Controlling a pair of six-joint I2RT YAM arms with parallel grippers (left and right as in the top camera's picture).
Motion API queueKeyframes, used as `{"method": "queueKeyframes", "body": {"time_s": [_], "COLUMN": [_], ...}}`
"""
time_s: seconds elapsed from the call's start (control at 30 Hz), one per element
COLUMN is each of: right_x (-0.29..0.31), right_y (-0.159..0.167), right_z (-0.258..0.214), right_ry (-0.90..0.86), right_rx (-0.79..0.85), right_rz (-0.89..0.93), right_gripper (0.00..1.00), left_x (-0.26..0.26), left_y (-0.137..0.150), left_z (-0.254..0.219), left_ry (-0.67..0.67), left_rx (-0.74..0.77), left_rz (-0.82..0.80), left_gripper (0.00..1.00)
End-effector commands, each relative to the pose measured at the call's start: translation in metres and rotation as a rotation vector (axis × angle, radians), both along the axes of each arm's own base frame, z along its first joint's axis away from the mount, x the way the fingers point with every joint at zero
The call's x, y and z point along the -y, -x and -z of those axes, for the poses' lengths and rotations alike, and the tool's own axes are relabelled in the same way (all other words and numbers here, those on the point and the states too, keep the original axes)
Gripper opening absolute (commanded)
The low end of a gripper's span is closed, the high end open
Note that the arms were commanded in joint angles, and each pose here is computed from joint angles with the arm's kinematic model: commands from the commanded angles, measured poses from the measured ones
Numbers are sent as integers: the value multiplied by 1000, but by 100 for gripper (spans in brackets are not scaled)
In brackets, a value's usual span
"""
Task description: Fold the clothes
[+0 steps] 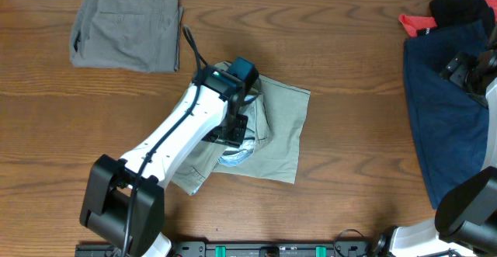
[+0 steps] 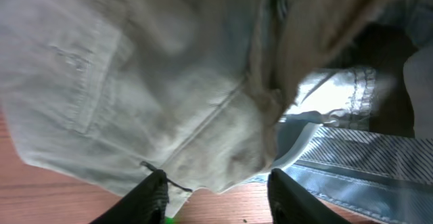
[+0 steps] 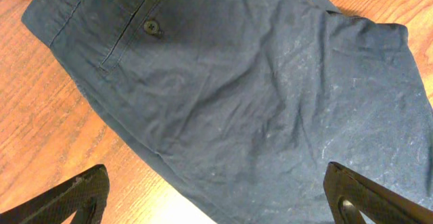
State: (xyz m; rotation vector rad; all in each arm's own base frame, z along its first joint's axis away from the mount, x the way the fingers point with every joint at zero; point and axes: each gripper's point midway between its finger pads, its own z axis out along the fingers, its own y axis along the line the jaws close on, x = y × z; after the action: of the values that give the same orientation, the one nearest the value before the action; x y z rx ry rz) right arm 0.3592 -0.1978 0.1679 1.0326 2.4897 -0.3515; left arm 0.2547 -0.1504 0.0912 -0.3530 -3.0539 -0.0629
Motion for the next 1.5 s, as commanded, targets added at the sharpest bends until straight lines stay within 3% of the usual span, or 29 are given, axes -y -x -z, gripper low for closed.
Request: {"method": "queueKeyframes", "body": {"time_s": [0.0, 0.57, 0.83, 1.2, 1.37, 1.47], "right_x": [7, 7, 7, 7, 7, 7], "right_y": [1, 1, 1, 1, 1, 1], "right_z": [-2, -2, -2, -2, -2, -2], "right_ry": [10, 10, 10, 10, 10, 10], "right_rx": [5, 5, 5, 5, 5, 5], "right_rz": [28, 28, 28, 28, 28, 28], "right_gripper": [99, 99, 99, 99, 99, 99], "left_x": [5, -9, -15, -10, -11, -11], "left_y": [5, 12, 8, 0, -1, -1], "left_z": [2, 29, 28, 20, 20, 20], "left_ry": [10, -55, -89, -73, -79, -79], "left_rx": [-14, -9, 14, 41, 45, 45], "left_rz": [17, 26, 29, 28, 29, 29], "left_gripper": [52, 53, 37, 36, 26, 26]}}
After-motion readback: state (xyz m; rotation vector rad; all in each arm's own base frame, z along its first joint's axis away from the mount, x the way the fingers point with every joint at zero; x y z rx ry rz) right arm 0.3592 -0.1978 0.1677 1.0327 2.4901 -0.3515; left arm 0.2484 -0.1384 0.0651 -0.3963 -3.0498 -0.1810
